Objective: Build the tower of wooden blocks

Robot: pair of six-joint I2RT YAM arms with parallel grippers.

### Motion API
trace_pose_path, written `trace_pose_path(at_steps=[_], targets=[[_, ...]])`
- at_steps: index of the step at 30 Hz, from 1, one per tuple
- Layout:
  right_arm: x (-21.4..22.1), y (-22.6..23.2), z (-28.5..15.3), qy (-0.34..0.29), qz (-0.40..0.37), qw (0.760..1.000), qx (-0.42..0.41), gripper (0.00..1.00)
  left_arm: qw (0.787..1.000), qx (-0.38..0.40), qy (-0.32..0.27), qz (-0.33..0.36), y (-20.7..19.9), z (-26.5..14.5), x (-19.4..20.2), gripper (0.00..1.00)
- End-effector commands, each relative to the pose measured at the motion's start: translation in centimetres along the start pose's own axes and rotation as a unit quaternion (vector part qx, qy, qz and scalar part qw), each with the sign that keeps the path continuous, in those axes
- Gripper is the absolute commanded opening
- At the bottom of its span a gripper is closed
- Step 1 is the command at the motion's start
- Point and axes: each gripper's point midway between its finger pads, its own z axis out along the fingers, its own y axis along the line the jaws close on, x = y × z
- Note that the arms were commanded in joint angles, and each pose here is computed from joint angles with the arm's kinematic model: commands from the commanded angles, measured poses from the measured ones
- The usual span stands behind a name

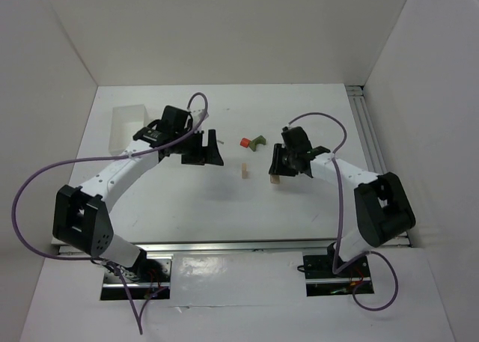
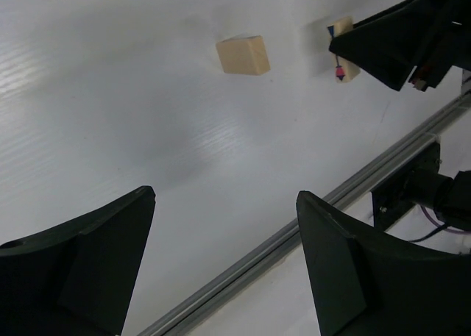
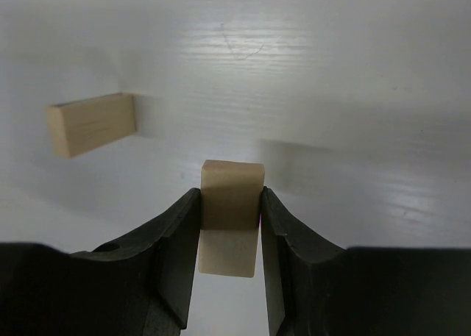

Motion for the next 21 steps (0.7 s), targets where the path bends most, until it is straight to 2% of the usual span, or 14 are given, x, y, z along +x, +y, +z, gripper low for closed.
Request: trace_pose_path(at_steps=[1,6,10,15,21], targets=[[-4.0,3.8,-3.8,-0.079,-0.020,0.992,-0.095,0.30,0.997,0.066,-0.023,0.026,-3.6,-1.2,-2.1,0.90],[-6.9,6.9,-7.5,-0.119,-0.069,0.974,-0.180,0.31,0.988,0.149,-0.012,0.047,-7.1,-1.7,-2.9,0.90],[-6.8,9.0,-9.2,-0.126,-0.130,0.953,-0.242,0.31,0.984,0.173,0.002,0.036,-7.8,-0.2,-4.1,0.90],[-6.4,10.6,-11.6,-0.134,-0.196,0.933,-0.272,0.31,0.960,0.273,0.052,0.024,-11.5,-0.1,-6.2,0.90],[-6.8,10.8,-13.1,-0.141,-0.221,0.928,-0.264,0.31,0.944,0.312,0.105,-0.009,-12.2,1.8,-7.0,0.88]])
